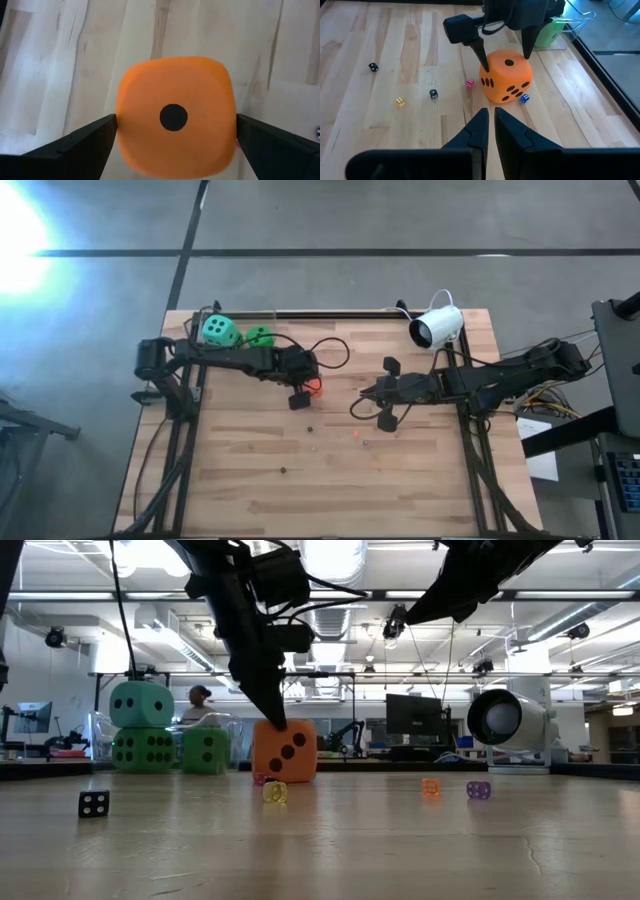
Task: Pick & Place Dice
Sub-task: Put the large orange die into the transparent bin
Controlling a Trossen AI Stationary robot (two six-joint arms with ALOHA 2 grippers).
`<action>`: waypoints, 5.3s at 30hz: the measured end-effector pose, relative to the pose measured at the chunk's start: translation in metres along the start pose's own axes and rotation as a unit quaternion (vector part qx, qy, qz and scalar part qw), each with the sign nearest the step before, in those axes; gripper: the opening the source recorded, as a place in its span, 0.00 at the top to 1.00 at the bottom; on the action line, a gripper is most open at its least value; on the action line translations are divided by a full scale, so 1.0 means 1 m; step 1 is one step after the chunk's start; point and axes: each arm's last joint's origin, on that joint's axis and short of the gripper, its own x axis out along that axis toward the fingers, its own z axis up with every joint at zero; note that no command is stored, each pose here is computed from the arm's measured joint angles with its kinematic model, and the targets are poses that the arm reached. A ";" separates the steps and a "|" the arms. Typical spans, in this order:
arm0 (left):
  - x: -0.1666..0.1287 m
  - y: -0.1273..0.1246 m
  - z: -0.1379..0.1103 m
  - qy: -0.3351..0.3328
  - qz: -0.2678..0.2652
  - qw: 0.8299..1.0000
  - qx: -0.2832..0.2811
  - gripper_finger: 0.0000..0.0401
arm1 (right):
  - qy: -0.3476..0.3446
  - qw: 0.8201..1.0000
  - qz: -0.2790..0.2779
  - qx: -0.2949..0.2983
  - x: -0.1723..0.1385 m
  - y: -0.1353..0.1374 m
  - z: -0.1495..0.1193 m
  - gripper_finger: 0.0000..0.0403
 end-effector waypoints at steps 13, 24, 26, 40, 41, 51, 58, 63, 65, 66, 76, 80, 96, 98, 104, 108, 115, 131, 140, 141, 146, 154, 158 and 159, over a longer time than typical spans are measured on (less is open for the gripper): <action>0.009 -0.001 0.000 0.008 0.003 1.000 -0.003 0.01 | 0.001 1.000 0.000 0.001 0.000 0.000 0.000 0.93; -0.004 -0.001 0.002 -0.007 -0.012 1.000 -0.004 0.01 | 0.001 1.000 0.000 0.000 0.000 0.000 0.000 0.93; -0.004 0.000 0.002 -0.008 -0.011 1.000 -0.004 0.01 | 0.001 1.000 0.000 0.001 0.000 0.000 0.000 0.93; 0.001 0.001 0.001 -0.006 -0.003 1.000 -0.016 0.01 | 0.001 1.000 0.000 0.002 0.000 0.000 0.000 0.93; 0.001 0.001 0.001 -0.006 -0.003 1.000 -0.016 0.01 | 0.000 1.000 0.000 0.002 0.000 0.000 0.000 0.93; 0.004 0.000 -0.003 -0.009 -0.036 0.999 -0.026 0.01 | 0.001 1.000 0.000 0.001 0.000 0.000 0.000 0.93; 0.006 -0.002 -0.006 -0.005 -0.043 0.999 -0.014 0.00 | 0.001 1.000 0.000 0.001 0.000 0.000 0.000 0.93; 0.006 -0.002 -0.006 -0.003 -0.048 0.999 -0.014 0.00 | 0.001 1.000 0.000 0.000 0.000 0.000 0.000 0.93; 0.007 -0.003 -0.007 -0.003 -0.051 0.999 -0.014 0.00 | 0.001 1.000 0.000 0.000 0.000 0.000 0.000 0.93; 0.007 -0.003 -0.008 -0.003 -0.054 0.998 -0.014 0.00 | 0.001 1.000 0.000 0.001 0.000 0.000 0.000 0.93; 0.005 -0.013 -0.007 -0.003 -0.068 0.998 -0.005 0.00 | 0.001 1.000 0.000 0.000 0.000 0.000 0.000 0.93; 0.003 -0.021 -0.007 -0.006 -0.076 0.997 0.006 0.00 | 0.001 1.000 0.000 0.000 0.000 0.000 0.000 0.93; -0.017 -0.024 -0.006 -0.038 -0.082 0.996 0.010 0.01 | 0.000 1.000 0.000 0.000 0.000 0.000 0.000 0.93; -0.015 -0.024 -0.006 -0.038 -0.081 0.996 0.008 0.01 | 0.000 1.000 0.000 0.000 0.000 0.000 0.000 0.93; -0.005 -0.026 -0.004 -0.035 -0.080 0.996 -0.003 0.01 | 0.000 1.000 0.000 0.000 0.000 0.000 0.000 0.93; -0.005 -0.025 -0.004 -0.034 -0.078 0.996 -0.004 0.01 | 0.001 1.000 0.000 0.000 0.000 0.000 0.000 0.93; -0.005 -0.025 -0.004 -0.032 -0.077 0.996 -0.009 0.01 | 0.001 1.000 0.000 0.000 0.000 0.000 0.000 0.93; -0.001 -0.026 -0.009 -0.024 -0.078 0.996 -0.030 0.01 | 0.001 1.000 0.000 0.000 0.000 0.000 0.000 0.93; 0.006 -0.027 -0.016 -0.027 -0.081 0.995 -0.043 0.00 | 0.001 1.000 0.000 -0.001 0.000 0.000 0.000 0.93; 0.007 -0.027 -0.016 -0.026 -0.081 0.995 -0.043 0.00 | 0.001 1.000 0.000 -0.001 0.000 0.000 0.000 0.93; 0.007 -0.028 -0.017 -0.024 -0.081 0.995 -0.052 0.00 | 0.001 1.000 0.000 0.000 0.000 0.000 0.000 0.93; 0.007 -0.032 -0.017 -0.024 -0.081 0.995 -0.049 0.01 | 0.001 1.000 0.000 0.000 0.000 0.000 0.000 0.93; 0.007 -0.035 -0.017 -0.024 -0.080 0.996 -0.044 0.03 | 0.001 1.000 0.000 -0.001 0.000 0.000 0.000 0.93; 0.007 -0.036 -0.017 -0.024 -0.080 0.996 -0.042 0.04 | 0.001 1.000 0.000 0.000 0.000 0.000 0.000 0.93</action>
